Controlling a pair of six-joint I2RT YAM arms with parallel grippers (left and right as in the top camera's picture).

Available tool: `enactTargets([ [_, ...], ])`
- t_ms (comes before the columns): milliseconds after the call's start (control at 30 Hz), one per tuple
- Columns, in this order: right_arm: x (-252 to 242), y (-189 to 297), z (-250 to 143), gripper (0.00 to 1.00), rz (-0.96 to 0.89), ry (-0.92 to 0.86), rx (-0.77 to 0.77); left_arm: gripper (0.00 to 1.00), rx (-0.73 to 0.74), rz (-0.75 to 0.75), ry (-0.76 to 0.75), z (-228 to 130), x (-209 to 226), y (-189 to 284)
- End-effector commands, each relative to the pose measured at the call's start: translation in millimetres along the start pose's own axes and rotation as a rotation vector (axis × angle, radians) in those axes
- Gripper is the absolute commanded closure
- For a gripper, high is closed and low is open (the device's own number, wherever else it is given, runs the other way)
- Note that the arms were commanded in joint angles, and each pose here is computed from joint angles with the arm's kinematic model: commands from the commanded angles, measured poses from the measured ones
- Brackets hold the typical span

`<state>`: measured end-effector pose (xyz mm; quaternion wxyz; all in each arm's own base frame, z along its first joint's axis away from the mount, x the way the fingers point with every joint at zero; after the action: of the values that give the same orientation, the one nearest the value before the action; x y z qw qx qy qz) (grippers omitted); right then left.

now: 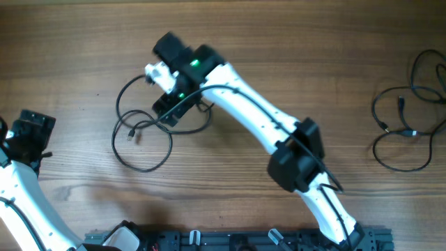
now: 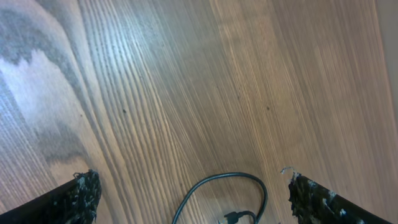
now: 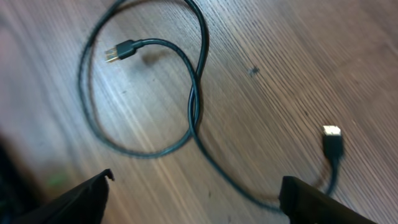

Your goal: Untangle cables

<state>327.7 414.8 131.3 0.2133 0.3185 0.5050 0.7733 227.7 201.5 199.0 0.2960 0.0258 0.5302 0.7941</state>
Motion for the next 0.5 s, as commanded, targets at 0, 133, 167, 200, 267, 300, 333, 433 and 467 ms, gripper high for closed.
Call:
enactTargets([
  [0,-1.1,-31.4,0.7,0.16,-0.085,0.026,0.008,0.01,-0.005,-0.002,-0.011,2.3,3.0,0.6],
  [133,13.0,-55.1,4.6,0.31,-0.072,0.064,-0.007,0.0,0.0,0.0,-0.01,1.3,3.3,0.6],
  [167,16.4,-59.4,5.1,0.32,-0.073,0.072,-0.011,0.0,0.003,0.001,-0.01,0.5,3.6,0.6],
  [200,18.8,-66.2,3.4,0.34,-0.075,0.081,-0.005,0.0,0.005,0.001,-0.009,0.1,3.7,0.6],
  [267,22.3,-75.0,-0.6,0.38,-0.094,0.094,0.006,0.0,0.006,0.002,-0.009,-0.2,3.8,0.6],
  [300,21.4,-82.5,-3.8,0.39,-0.124,0.102,0.016,0.0,0.006,0.002,-0.009,-0.2,3.8,0.6],
  [333,20.1,-87.7,-6.1,0.4,-0.144,0.107,0.025,0.0,0.006,0.002,-0.009,-0.2,3.8,0.6],
  [433,14.3,-102.5,-11.8,0.43,-0.209,0.12,0.042,0.0,0.007,0.002,-0.009,-0.3,3.8,0.6],
  [467,13.2,-105.2,-12.6,0.44,-0.213,0.12,0.045,0.0,0.007,0.002,-0.009,-0.3,3.8,0.6],
])
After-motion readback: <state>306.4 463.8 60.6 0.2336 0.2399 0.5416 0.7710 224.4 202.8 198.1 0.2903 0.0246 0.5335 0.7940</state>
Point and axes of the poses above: each gripper's point midway between its finger pads, its own y axis back along the fingers, its own x axis along the line the jaws close on, z = x × y, the point moved 2 cm from there along y, back along the fingers, and after that the axes turned 10 degrees about -y, right-handed, at the moved point
